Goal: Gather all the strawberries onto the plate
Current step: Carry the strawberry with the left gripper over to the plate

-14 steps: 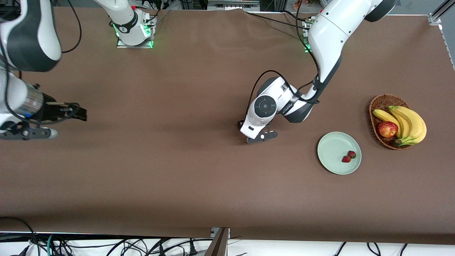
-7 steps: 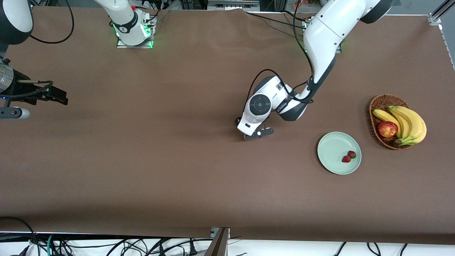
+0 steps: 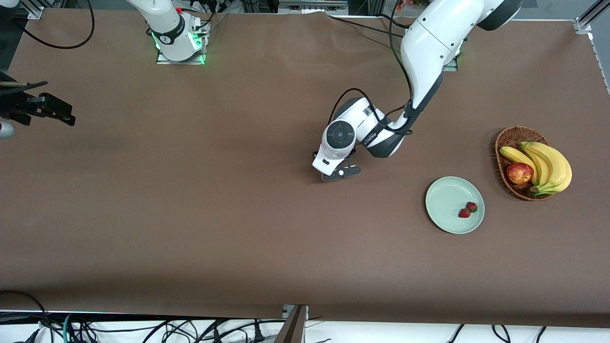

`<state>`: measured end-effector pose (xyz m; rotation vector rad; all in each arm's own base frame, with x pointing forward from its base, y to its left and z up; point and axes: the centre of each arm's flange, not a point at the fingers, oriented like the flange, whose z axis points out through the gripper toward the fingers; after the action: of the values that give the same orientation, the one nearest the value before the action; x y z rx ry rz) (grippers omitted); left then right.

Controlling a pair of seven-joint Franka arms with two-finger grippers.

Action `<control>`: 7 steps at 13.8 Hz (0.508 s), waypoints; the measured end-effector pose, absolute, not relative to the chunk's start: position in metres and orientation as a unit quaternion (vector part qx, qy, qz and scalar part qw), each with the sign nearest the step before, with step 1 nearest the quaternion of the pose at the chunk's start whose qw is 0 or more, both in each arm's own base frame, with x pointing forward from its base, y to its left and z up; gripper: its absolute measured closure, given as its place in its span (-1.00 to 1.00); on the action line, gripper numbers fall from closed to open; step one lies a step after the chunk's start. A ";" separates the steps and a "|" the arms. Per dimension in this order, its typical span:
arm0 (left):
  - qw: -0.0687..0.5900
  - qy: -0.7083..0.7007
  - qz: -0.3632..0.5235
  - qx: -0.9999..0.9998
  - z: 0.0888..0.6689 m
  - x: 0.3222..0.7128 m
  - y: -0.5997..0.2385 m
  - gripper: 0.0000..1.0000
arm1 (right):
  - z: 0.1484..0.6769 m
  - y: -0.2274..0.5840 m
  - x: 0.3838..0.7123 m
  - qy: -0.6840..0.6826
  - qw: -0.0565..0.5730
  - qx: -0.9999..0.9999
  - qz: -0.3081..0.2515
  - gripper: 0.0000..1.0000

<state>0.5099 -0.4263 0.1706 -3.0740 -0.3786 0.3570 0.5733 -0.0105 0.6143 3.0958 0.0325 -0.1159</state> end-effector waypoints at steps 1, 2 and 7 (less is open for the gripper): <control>0.012 -0.122 0.115 -0.986 0.170 0.510 -0.426 -0.30 | 0.615 -0.010 0.571 0.007 0.022 0.999 -0.042 -1.00; 0.012 -0.122 0.114 -0.986 0.171 0.510 -0.426 -0.04 | 0.615 -0.010 0.570 0.001 0.022 0.999 -0.044 -1.00; 0.015 -0.123 0.113 -0.986 0.180 0.514 -0.423 0.37 | 0.611 0.006 0.569 -0.009 0.022 0.999 -0.049 -1.00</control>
<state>0.5141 -0.4234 0.1796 -3.0684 -0.3825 0.3504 0.5692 0.0055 0.6112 3.0946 -0.0266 -0.1534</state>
